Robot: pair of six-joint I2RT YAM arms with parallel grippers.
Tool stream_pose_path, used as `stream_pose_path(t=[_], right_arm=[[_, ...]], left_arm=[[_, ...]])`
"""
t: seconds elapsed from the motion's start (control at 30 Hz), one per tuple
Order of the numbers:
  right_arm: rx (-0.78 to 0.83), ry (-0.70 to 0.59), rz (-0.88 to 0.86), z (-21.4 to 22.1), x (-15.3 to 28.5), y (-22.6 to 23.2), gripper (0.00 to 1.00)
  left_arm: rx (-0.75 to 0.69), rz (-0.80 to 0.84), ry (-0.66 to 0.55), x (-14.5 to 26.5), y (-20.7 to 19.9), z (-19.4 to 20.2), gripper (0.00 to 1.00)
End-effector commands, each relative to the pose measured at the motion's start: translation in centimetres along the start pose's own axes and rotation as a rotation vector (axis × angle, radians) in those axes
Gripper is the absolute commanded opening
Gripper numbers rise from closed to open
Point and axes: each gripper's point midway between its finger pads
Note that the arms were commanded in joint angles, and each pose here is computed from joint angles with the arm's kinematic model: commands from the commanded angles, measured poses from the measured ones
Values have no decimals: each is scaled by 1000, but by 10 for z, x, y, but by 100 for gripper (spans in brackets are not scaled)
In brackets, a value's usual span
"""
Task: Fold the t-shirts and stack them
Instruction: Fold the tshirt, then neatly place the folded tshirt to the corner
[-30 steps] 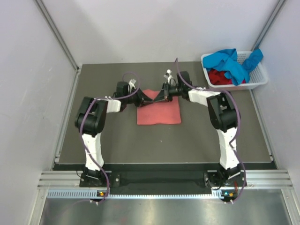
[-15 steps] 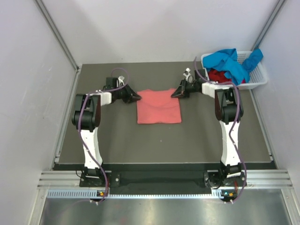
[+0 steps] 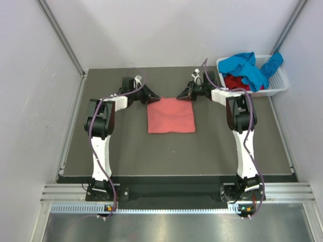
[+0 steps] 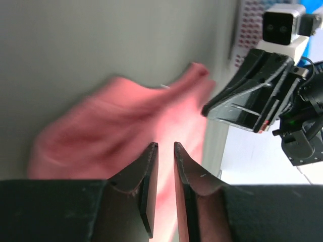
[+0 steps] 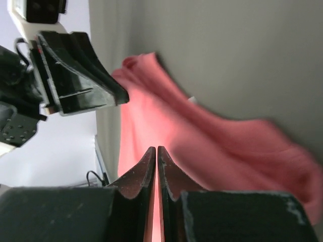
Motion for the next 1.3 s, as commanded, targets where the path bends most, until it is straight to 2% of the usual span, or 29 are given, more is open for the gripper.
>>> stream_pose_path(t=[0.0,0.1,0.2,0.23,0.3,0.37,0.43,0.47,0.5,0.57,0.6,0.63,0.67,0.73,0.9,1.0,1.27], right_arm=[[-44,-55,16,-16,-4,-38,4],[-65,-65,68,-22,2,-65,4],[-51,-36,123,-27,10,-77,4],[-43,-31,134,-30,13,-77,4],[17,-49,141,-46,24,-65,4],[37,-52,153,-52,33,-56,5],[42,-51,180,-58,47,-40,6],[65,-48,196,-60,53,-34,8],[96,-66,220,-68,64,-17,11],[90,-24,274,-54,80,-8,17],[130,-46,300,-58,93,14,22],[118,-7,321,-40,99,13,24],[167,-27,329,-40,112,37,29],[204,-7,345,-18,131,56,33],[199,35,351,40,156,70,34],[212,32,350,61,167,77,34],[246,33,346,86,181,86,33]], left_arm=[[53,16,-22,-9,28,-22,23],[35,-57,-36,-12,62,-40,23],[29,-70,-36,-7,67,-60,25],[-19,-67,-53,-4,57,-71,32],[-44,-126,-47,8,44,-71,38],[-130,-146,-86,26,13,-80,47],[-197,-177,-115,41,-1,-82,54],[-232,-177,-131,54,-20,-80,59],[-233,-204,-122,61,-19,-74,61],[-286,-249,-138,78,-24,-66,67],[-290,-276,-131,82,-20,-60,68],[-319,-316,-140,89,-14,-53,70],[-338,-334,-145,91,-10,-50,70],[-377,-390,-137,95,10,-39,72],[-471,-389,-102,83,36,-24,75],[-455,-344,-65,66,45,-21,75],[-386,-250,-40,27,50,-18,73]])
Point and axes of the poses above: each gripper's point midway between its finger pads, its own x axis back along the fingers, its own y axis along the line the jaws close on, z = x × y, and after that the axes turned 10 degrees about x, right-handed
